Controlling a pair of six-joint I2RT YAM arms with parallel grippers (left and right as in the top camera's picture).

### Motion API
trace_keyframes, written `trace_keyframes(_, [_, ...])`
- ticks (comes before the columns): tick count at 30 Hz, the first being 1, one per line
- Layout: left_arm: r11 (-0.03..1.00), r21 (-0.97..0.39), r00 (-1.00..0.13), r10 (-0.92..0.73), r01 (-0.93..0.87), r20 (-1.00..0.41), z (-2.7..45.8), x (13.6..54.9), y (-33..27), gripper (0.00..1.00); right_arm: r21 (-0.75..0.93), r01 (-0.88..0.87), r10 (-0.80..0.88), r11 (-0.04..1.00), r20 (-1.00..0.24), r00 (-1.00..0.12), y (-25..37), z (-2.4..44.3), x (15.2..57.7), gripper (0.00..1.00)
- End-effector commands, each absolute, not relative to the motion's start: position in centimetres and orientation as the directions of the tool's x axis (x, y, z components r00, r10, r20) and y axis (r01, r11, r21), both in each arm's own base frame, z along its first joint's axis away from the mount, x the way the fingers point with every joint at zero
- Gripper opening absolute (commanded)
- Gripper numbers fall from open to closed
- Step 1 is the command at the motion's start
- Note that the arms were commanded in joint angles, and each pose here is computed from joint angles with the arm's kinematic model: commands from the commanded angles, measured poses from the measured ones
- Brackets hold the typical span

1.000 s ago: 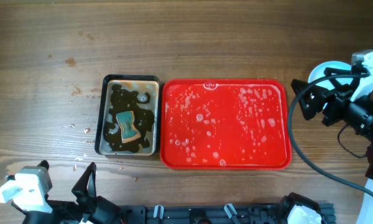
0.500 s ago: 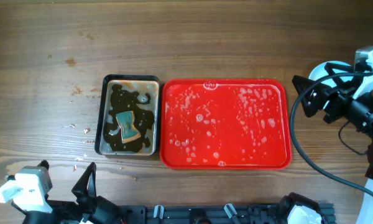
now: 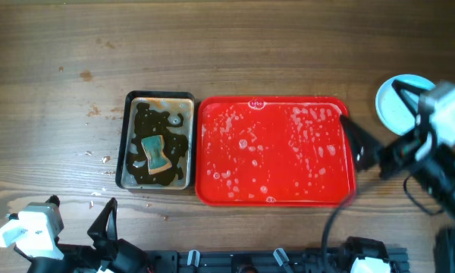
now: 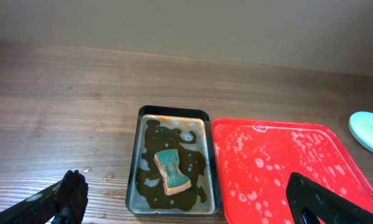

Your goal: Clean dirty plates on tray and stack at the side

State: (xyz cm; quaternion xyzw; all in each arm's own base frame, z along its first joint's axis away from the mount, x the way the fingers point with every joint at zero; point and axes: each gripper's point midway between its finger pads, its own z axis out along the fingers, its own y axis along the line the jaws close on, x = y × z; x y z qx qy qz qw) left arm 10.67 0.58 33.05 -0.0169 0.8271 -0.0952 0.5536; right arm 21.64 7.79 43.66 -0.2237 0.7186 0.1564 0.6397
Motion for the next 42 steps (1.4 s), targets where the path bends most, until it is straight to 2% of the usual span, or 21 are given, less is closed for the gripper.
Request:
trace_keyframes(1, [0.984, -0.158, -0.378, -0.118, 0.077, -0.918, 33.2, 10.7, 0.8, 1.0, -0.163, -0.426, -0.164, 0.89, -0.986, 0.034, 7.3, 46.0, 20.0, 1.0])
trace_keyframes(6, [0.984, -0.158, -0.378, -0.118, 0.077, -0.918, 33.2, 10.7, 0.8, 1.0, -0.191, -0.444, -0.114, 0.875, -0.974, 0.195, 8.2, 48.4, 17.1, 1.0])
trace_keyframes(10, [0.984, -0.158, -0.378, -0.118, 0.077, -0.918, 33.2, 10.7, 0.8, 1.0, -0.026, -0.418, 0.045, 0.908, -0.986, 0.161, 7.3, 46.0, 16.6, 1.0])
trace_keyframes(16, [0.984, -0.158, -0.378, -0.118, 0.077, -0.918, 33.2, 10.7, 0.8, 1.0, -0.017, -0.416, 0.075, 0.909, -0.976, 0.204, 7.2, 38.5, 17.0, 1.0])
trace_keyframes(21, [0.984, -0.158, -0.378, -0.118, 0.077, -0.918, 33.2, 10.7, 0.8, 1.0, 0.014, -0.423, 0.124, 0.906, -0.965, 0.233, 7.2, 34.6, 17.9, 1.0])
trace_keyframes(31, [0.984, -0.158, -0.378, -0.118, 0.077, -0.918, 33.2, 10.7, 0.8, 1.0, 0.048, -0.35, 0.134, 0.935, -0.966, 0.223, 6.0, 31.6, 19.5, 1.0])
trace_keyframes(34, [0.984, -0.158, -0.378, -0.118, 0.077, -0.918, 33.2, 10.7, 0.8, 1.0, 0.319, -0.2, 0.346, 0.926, -0.93, 0.119, 3.0, 27.6, 21.9, 1.0])
trace_keyframes(36, [0.984, -0.158, -0.378, -0.118, 0.077, -0.918, 33.2, 10.7, 0.8, 1.0, 0.454, -0.112, 0.465, 0.884, -0.878, 0.111, 1.4, 25.2, 23.0, 1.0])
trace_keyframes(40, [0.984, -0.158, -0.378, -0.118, 0.077, -0.918, 33.2, 10.7, 0.8, 1.0, 0.397, -0.15, 0.416, 0.905, -0.9, 0.128, 2.1, 23.5, 23.7, 1.0])
trace_keyframes(42, [0.984, -0.158, -0.378, -0.118, 0.077, -0.918, 33.2, 10.7, 0.8, 1.0, 0.266, -0.173, 0.288, 0.948, -0.95, 0.119, 2.9, 22.7, 23.8, 1.0])
